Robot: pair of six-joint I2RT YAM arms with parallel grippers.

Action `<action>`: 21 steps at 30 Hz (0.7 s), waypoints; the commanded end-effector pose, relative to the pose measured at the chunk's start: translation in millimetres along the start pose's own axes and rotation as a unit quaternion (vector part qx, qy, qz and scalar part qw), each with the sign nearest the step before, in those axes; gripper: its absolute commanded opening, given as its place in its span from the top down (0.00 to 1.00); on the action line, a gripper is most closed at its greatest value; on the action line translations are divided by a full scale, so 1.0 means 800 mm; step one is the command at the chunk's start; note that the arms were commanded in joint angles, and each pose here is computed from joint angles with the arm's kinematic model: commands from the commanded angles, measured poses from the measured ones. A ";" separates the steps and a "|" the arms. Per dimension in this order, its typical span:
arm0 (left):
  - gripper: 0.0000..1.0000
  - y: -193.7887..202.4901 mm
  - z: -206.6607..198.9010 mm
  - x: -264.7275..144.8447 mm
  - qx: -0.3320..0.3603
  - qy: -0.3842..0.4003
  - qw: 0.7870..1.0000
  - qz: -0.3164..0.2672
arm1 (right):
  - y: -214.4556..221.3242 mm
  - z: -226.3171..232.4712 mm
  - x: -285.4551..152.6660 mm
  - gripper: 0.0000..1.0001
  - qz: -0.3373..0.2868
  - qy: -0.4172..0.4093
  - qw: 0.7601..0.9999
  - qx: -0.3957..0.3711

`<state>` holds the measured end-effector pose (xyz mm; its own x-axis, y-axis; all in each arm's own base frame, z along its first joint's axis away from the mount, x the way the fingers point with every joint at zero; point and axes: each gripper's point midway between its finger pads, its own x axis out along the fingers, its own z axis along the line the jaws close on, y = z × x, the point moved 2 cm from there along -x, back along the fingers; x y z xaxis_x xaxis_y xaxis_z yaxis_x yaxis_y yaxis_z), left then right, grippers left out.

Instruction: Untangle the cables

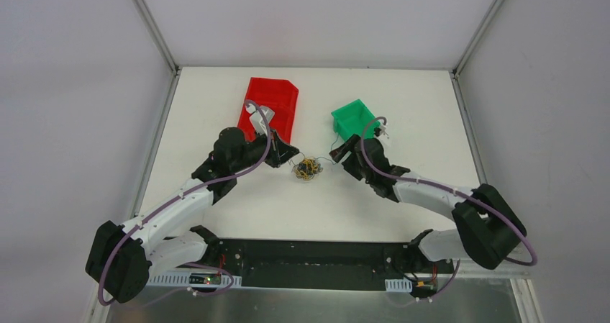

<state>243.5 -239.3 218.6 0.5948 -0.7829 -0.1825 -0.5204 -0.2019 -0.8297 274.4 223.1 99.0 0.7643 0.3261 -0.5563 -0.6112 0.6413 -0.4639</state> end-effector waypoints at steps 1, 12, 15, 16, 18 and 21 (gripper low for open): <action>1.00 -0.021 -0.012 -0.001 0.024 0.015 0.999 -0.033 | -0.013 0.024 0.023 0.28 -0.027 0.007 0.999 -0.030; 1.00 -0.022 -0.013 -0.001 0.023 0.016 0.999 -0.034 | 0.021 0.019 0.056 0.31 -0.004 0.039 0.997 -0.065; 1.00 -0.021 -0.013 -0.001 0.022 0.016 0.999 -0.033 | 0.023 0.018 0.062 0.38 -0.006 0.045 0.996 -0.081; 1.00 -0.022 -0.013 -0.001 0.022 0.016 0.999 -0.033 | 0.023 0.017 0.063 0.47 -0.010 0.048 0.995 -0.085; 1.00 -0.022 -0.012 -0.001 0.022 0.015 0.999 -0.032 | 0.019 0.013 0.064 0.60 -0.019 0.060 0.994 -0.090; 1.00 -0.021 -0.013 -0.001 0.022 0.015 0.999 -0.032 | 0.012 0.006 0.063 0.63 -0.034 0.077 0.992 -0.095</action>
<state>244.9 -238.4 218.6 0.6032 -0.7763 -0.1829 -0.5170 -0.2060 -0.8308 295.2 254.1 58.6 0.7285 0.2344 -0.6437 -0.6562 0.5087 -0.5573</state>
